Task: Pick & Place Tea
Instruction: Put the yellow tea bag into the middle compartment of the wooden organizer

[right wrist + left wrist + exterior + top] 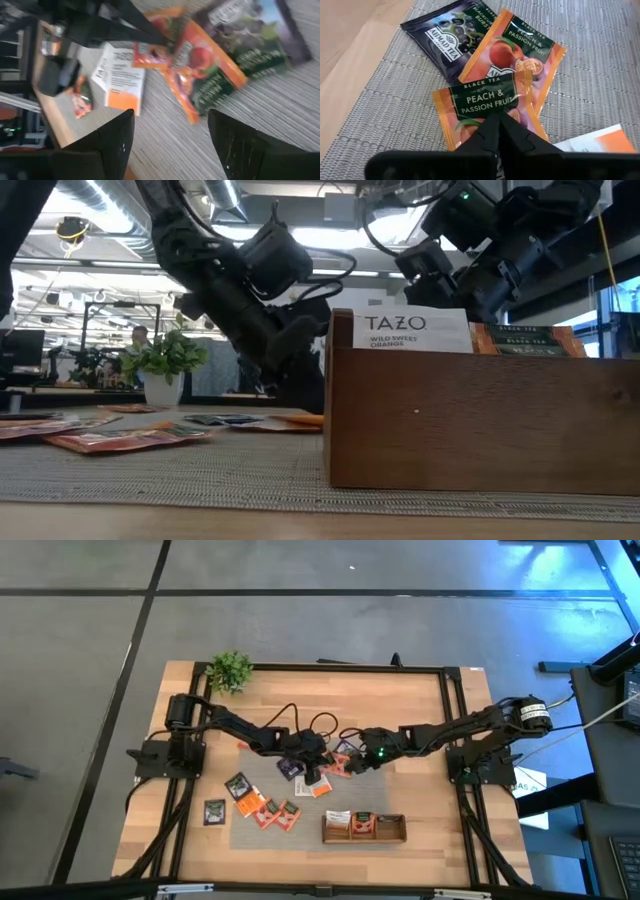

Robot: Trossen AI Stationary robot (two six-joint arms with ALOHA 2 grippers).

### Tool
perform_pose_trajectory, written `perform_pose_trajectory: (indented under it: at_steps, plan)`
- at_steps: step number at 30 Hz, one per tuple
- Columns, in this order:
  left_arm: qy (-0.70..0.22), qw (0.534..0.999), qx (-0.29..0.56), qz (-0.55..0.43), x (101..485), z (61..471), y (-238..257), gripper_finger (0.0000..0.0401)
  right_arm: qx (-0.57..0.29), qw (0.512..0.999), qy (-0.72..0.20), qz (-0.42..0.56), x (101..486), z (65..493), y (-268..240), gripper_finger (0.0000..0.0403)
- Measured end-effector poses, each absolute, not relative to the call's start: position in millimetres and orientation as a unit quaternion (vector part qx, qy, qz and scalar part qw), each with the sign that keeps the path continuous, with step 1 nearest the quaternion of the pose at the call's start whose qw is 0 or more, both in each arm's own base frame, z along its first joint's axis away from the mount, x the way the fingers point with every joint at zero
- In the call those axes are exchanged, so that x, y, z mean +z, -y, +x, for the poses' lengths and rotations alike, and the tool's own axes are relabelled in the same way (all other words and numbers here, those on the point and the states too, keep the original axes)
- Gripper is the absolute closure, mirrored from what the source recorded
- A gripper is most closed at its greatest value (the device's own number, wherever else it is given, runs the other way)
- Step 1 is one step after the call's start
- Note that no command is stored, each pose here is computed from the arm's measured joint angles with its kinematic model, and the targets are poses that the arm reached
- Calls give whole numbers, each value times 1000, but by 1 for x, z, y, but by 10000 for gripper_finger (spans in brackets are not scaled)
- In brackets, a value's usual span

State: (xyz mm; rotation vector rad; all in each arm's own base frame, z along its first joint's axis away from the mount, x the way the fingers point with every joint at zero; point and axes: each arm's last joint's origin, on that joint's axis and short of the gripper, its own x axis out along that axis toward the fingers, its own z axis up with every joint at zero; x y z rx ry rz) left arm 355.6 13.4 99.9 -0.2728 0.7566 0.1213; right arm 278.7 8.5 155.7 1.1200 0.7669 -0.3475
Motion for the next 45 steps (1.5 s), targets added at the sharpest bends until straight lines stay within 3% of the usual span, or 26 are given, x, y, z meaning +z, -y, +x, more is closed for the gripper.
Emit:
perform_pose_trajectory:
  at_steps: [5, 14, 28, 45]
  plan:
    - [-369, 917, 61, -138, 99, 355, -13, 398, -166, 771, -342, 511, 157, 280, -7, 150]
    - [-369, 916, 64, -146, 98, 355, -13, 399, -208, 736, -367, 529, 146, 276, -6, 150]
    - [-365, 916, 66, -152, 98, 356, -14, 399, -204, 707, -373, 565, 120, 289, -8, 150]
    - [-362, 916, 68, -158, 98, 356, -14, 398, -181, 734, -333, 564, 122, 298, -8, 150]
